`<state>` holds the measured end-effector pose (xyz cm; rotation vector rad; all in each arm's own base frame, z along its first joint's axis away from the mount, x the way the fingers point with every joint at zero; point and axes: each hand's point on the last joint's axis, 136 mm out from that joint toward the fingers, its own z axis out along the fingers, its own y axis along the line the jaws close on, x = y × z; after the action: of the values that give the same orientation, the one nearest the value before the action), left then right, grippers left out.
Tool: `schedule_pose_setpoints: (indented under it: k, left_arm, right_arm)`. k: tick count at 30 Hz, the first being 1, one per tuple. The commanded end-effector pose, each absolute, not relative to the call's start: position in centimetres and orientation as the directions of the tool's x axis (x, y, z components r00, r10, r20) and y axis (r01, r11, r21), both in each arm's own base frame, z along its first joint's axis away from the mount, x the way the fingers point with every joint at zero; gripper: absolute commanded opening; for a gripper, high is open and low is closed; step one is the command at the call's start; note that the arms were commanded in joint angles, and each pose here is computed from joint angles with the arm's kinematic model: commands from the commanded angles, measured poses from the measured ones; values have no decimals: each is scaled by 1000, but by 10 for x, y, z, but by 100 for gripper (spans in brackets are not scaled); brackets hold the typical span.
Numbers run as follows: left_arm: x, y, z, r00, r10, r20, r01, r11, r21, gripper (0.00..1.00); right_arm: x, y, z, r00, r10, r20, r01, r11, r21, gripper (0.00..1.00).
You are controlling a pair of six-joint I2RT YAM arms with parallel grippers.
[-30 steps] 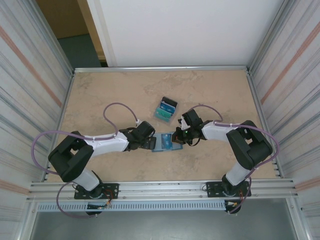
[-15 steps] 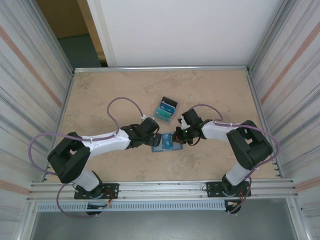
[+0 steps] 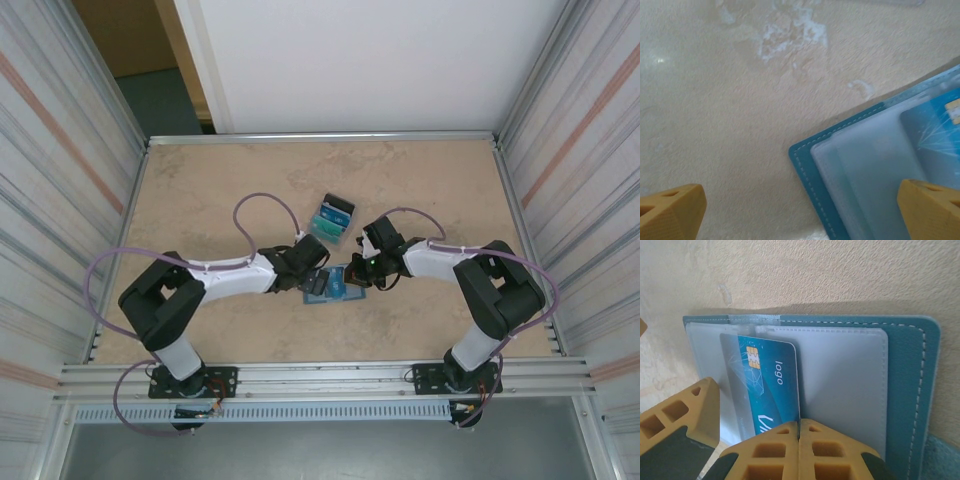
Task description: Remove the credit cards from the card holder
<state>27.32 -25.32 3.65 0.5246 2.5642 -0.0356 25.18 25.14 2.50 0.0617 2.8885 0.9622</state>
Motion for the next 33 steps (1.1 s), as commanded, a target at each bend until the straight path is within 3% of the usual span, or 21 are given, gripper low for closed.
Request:
schedule_pose_setpoints:
  k: [1, 9, 16, 25, 33]
  left_arm:
    - [270, -250, 32, -786, 418, -456, 401, 905, 140, 99]
    - [268, -241, 27, -789, 436, -432, 397, 899, 182, 99]
    - [267, -237, 25, -788, 450, -420, 396, 893, 214, 99]
    - [265, -235, 22, -793, 452, -408, 396, 892, 218, 99]
    - [263, -238, 21, -794, 450, -409, 398, 893, 211, 99]
  right_arm:
    - [259, 246, 33, -991, 71, -112, -7, 812, 583, 0]
    - [259, 240, 37, -989, 91, -117, 3, 803, 596, 0]
    - [261, 253, 45, -989, 107, -104, 6, 729, 684, 13]
    - [263, 272, 47, -993, 104, -64, 14, 619, 785, 19]
    - [263, 274, 35, -994, 105, -37, 36, 617, 786, 16]
